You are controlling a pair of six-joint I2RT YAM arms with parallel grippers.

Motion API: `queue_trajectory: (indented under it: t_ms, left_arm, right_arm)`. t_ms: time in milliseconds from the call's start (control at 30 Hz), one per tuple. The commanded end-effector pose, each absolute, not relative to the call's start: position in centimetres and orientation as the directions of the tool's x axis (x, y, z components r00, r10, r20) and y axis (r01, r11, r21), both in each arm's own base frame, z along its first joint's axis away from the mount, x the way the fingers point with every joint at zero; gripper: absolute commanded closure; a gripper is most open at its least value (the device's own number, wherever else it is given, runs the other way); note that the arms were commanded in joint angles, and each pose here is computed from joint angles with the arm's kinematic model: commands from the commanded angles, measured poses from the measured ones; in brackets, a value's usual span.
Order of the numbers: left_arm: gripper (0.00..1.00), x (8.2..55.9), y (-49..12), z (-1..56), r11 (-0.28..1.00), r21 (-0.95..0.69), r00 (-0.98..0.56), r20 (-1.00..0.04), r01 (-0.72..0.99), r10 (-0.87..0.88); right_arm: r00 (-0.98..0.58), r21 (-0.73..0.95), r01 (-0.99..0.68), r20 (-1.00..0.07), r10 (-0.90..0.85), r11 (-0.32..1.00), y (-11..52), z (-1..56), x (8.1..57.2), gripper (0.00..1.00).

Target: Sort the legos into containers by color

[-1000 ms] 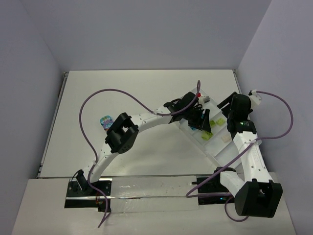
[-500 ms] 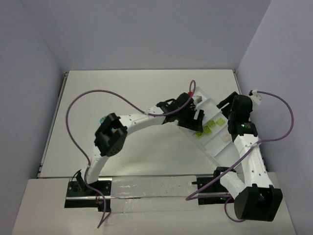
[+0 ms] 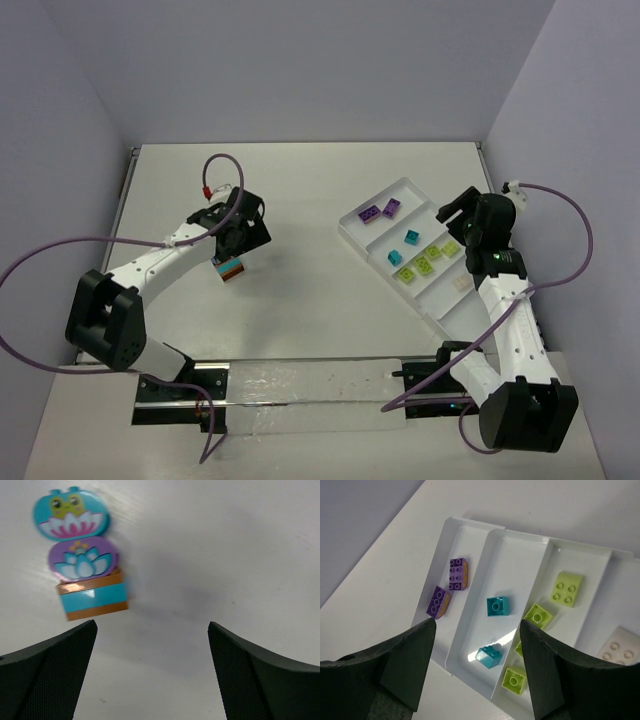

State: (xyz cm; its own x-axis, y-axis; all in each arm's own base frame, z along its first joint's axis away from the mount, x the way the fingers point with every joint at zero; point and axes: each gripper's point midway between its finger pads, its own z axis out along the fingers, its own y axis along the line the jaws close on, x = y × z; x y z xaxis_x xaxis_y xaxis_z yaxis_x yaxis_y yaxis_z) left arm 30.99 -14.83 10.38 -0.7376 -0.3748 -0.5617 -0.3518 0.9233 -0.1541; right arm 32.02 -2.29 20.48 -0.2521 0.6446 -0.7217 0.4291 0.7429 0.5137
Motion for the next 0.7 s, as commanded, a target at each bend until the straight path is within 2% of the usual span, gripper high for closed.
queue_trajectory:
  t_ms: [0, 300, 667]
  left_arm:
    - [0.01, 30.2, -10.0, 10.7, 0.843, -0.094, -0.638, -0.612, -0.529, -0.468]
    - [0.01, 33.7, -7.7, 9.6, 0.825, -0.178, -0.647, -0.541, -0.537, -0.538]
    - [0.01, 37.1, -6.5, 6.3, 0.812, -0.091, -0.667, -0.522, -0.577, -0.532]
  right_arm:
    - [-0.254, 0.538, 0.363, -0.728, 0.636, 0.761, -1.2, 22.0, 33.2, 0.25]
    - [-0.280, 0.536, 0.357, -0.719, 0.636, 0.765, -0.7, 20.7, 32.8, 0.24]
    - [-0.294, 0.538, 0.341, -0.718, 0.631, 0.771, -0.2, 21.0, 33.0, 0.24]
